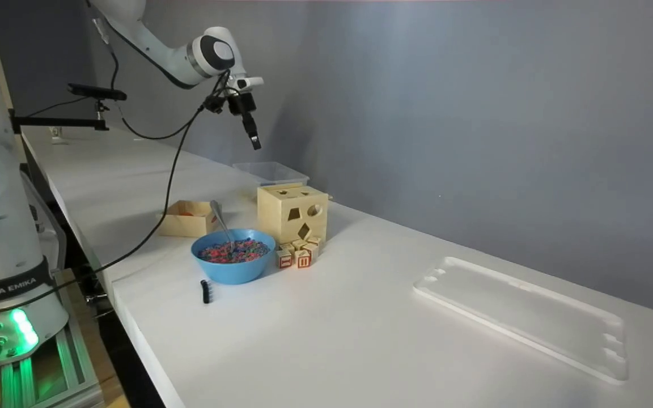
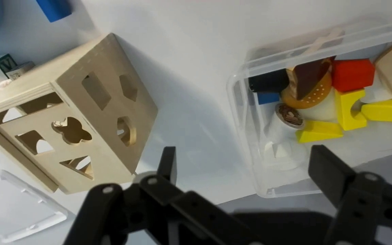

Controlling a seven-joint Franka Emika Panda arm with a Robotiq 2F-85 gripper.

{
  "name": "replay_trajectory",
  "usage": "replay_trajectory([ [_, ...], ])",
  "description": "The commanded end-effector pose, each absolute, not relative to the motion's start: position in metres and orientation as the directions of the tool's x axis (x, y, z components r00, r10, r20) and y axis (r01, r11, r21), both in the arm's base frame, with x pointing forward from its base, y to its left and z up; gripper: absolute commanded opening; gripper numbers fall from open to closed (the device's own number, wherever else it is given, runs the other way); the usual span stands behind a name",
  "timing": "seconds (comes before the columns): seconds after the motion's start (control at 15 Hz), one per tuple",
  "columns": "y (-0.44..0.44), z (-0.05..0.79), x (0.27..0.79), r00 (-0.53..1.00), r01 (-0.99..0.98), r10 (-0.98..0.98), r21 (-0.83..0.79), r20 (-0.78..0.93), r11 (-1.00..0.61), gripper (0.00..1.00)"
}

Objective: Move the clear container forwards, place the orange block on top of the wooden box on the right.

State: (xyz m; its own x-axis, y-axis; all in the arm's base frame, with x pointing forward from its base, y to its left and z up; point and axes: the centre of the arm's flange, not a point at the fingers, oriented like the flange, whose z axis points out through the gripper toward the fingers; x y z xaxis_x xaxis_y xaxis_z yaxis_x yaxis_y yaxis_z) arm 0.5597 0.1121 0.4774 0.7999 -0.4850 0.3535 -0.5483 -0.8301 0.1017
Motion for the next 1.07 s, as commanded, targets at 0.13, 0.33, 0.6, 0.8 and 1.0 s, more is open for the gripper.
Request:
replay_trajectory([
  [0.13,0.096,0.451,0.571,0.803,-0.556,-0.497,0.113,0.329,-0.824,1.00],
  [0.33,0.068,0.428,0.588,0.836,-0.520,-0.466,0.150,0.289,-0.841,1.00],
  [0.6,0.054,0.393,0.612,0.872,-0.464,-0.425,0.139,0.242,-0.875,1.00],
  [0.8,0.051,0.385,0.603,0.862,-0.485,-0.444,0.141,0.246,-0.863,1.00],
  [1.0,0.054,0.372,0.612,0.862,-0.486,-0.450,0.127,0.231,-0.865,1.00],
])
